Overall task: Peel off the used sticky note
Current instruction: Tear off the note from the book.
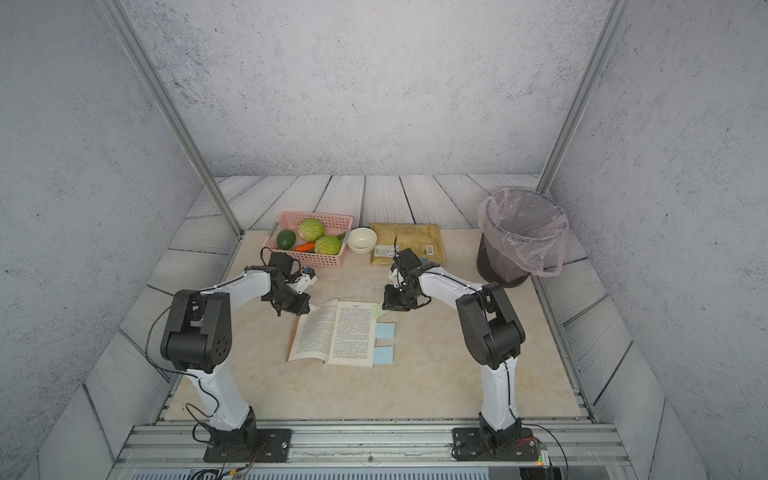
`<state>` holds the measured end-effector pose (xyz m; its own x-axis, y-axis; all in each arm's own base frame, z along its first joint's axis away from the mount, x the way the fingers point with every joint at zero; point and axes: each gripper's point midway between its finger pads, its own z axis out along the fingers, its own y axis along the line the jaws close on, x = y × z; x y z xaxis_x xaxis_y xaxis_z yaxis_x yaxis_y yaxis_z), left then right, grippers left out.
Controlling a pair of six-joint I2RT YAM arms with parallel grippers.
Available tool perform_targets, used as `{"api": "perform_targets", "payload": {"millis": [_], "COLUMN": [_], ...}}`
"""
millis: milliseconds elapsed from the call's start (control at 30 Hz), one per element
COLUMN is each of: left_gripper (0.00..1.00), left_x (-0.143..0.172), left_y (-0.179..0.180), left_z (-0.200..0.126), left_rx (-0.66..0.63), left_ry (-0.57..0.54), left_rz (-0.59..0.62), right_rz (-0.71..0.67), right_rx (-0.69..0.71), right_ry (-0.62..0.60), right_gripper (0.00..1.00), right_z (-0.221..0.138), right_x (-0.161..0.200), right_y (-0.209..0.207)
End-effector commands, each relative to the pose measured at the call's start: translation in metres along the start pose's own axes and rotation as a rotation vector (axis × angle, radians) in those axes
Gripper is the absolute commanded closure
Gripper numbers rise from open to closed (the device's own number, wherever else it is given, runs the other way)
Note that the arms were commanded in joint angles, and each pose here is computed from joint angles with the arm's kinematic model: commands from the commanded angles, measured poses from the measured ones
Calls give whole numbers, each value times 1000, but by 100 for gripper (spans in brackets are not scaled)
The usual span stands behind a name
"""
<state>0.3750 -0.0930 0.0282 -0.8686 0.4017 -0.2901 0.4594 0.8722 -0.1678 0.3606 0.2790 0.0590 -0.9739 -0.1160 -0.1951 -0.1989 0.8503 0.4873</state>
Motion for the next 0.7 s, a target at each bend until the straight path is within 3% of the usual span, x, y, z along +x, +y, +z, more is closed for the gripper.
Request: {"api": "perform_targets", "payload": {"millis": [0,400,667], "left_gripper": [100,100,100], "left_x": [10,11,10], "left_y": [4,4,3], "left_z": [6,5,6], "left_rx": [-9,-5,-2], "left_ry": [35,37,39], "left_rz": [-22,-22,-21], "right_rz": [-15,-151,-273], "right_rx": [31,200,310], "right_ry": [-5,-1,-10], "right_gripper": [80,98,100], "right_z": [-2,-1,-5], "right_x": [-4,10,17], "right_y": [-3,-2,1]}}
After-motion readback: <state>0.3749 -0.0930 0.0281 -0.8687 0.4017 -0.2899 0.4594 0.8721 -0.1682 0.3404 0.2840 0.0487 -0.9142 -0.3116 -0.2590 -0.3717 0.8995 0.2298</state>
